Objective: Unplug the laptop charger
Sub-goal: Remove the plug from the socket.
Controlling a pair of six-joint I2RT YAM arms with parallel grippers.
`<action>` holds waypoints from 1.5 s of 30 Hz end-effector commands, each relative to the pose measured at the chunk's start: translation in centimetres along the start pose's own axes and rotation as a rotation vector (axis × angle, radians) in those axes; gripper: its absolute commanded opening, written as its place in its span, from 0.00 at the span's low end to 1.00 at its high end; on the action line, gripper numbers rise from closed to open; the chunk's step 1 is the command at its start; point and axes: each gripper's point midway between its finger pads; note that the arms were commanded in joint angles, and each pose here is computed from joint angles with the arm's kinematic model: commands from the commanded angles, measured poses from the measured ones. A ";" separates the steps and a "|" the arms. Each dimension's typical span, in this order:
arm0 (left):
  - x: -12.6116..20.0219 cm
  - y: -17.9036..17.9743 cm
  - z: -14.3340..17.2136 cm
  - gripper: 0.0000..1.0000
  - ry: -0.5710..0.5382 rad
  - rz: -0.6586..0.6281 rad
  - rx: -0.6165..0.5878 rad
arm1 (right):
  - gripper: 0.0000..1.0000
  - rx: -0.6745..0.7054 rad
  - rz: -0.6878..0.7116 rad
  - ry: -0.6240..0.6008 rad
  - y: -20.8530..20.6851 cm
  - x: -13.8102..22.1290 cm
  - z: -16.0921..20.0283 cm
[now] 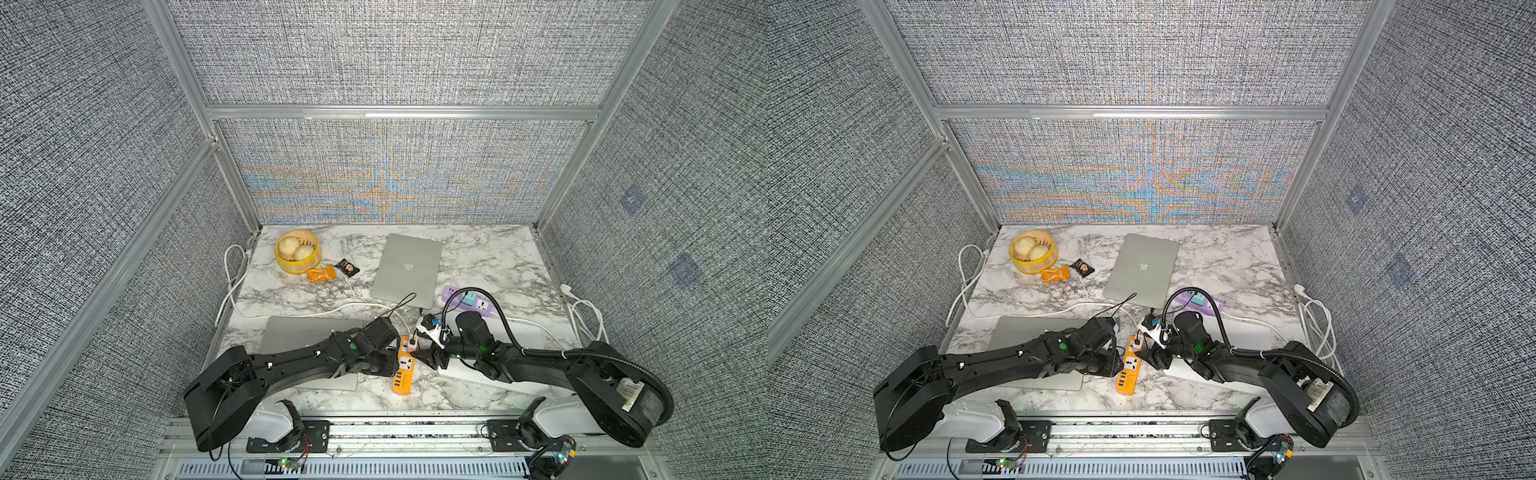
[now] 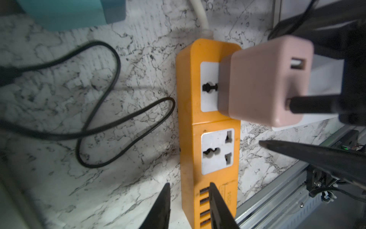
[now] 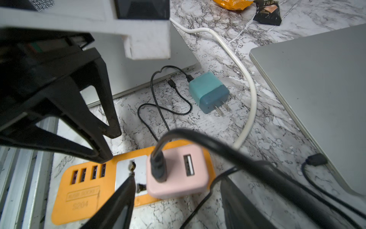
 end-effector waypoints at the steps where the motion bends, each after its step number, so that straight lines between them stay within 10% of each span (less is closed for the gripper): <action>1: 0.0 -0.4 -0.3 0.32 -0.004 0.020 0.001 | 0.68 0.010 -0.007 -0.044 -0.1 0.0 -1.1; 25: -0.7 0.1 -0.5 0.31 0.014 -0.002 0.018 | 0.57 0.023 -0.070 -0.025 0.3 -0.9 -0.8; 45: -0.4 0.3 -0.7 0.31 0.011 -0.012 0.016 | 0.66 0.017 -0.012 -0.035 0.4 1.8 -1.6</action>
Point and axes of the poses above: each gripper's point midway between its finger pads, its own x axis back along the fingers, its own y axis along the line the jaws close on, z = x × y, and after that the axes turned 10 degrees about x, right-handed
